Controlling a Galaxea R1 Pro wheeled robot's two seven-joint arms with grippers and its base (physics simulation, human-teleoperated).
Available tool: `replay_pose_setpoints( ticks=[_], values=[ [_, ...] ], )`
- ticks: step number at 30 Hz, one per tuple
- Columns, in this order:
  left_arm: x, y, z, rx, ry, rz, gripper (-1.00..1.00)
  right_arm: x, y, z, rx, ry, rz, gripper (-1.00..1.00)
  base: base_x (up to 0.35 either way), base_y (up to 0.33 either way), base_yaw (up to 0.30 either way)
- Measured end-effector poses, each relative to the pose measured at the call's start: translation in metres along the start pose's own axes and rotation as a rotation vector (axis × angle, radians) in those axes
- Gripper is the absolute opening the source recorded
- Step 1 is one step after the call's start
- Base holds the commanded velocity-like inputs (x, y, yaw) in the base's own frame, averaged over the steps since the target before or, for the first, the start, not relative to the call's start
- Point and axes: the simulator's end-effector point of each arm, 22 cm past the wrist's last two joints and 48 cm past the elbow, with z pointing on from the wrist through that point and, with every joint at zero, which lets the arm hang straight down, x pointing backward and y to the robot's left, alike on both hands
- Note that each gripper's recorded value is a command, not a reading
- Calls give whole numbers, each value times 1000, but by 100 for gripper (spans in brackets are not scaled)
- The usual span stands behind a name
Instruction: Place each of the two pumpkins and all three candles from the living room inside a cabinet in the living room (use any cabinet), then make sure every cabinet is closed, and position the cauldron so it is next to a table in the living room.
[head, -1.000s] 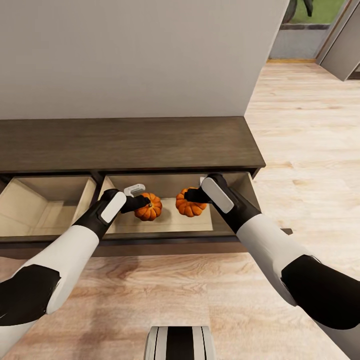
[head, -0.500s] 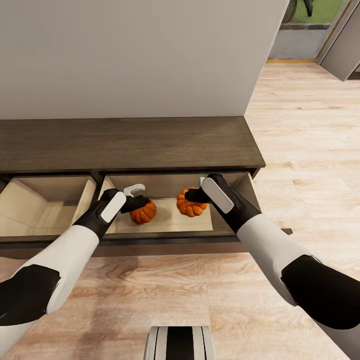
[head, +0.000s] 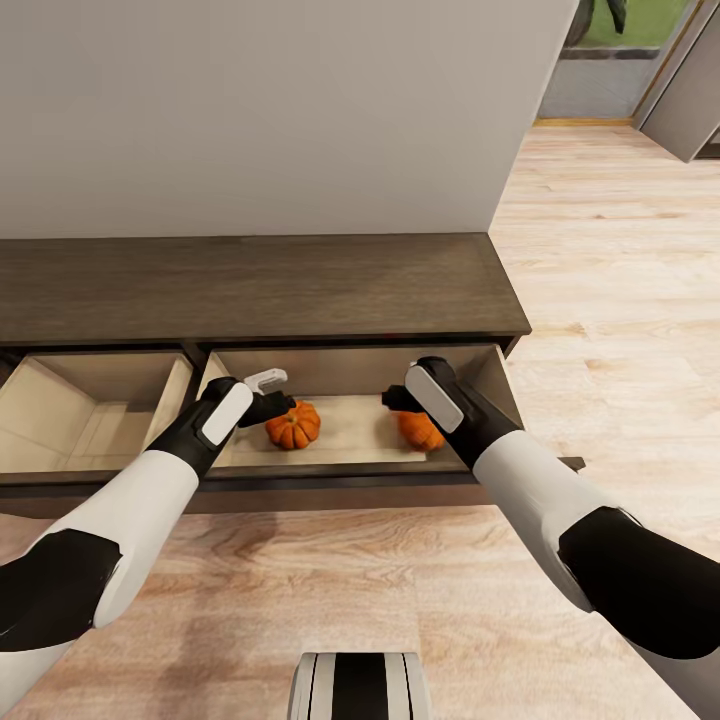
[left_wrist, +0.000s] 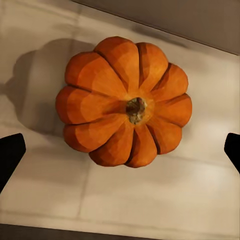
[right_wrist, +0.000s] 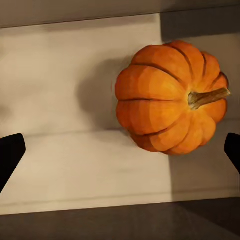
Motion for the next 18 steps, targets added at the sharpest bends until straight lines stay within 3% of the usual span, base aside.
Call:
replay_pose_setpoints(
  ticks=[13,18],
  values=[
    [-12,-9,-25,15,-16,11,100,-9,0,-26,-17,0,-6,100,0,0,0],
    [-4,-11,-37,22,43,32,100,-4,-1,-39,-19,41,-49,100,0,0,0]
  ],
)
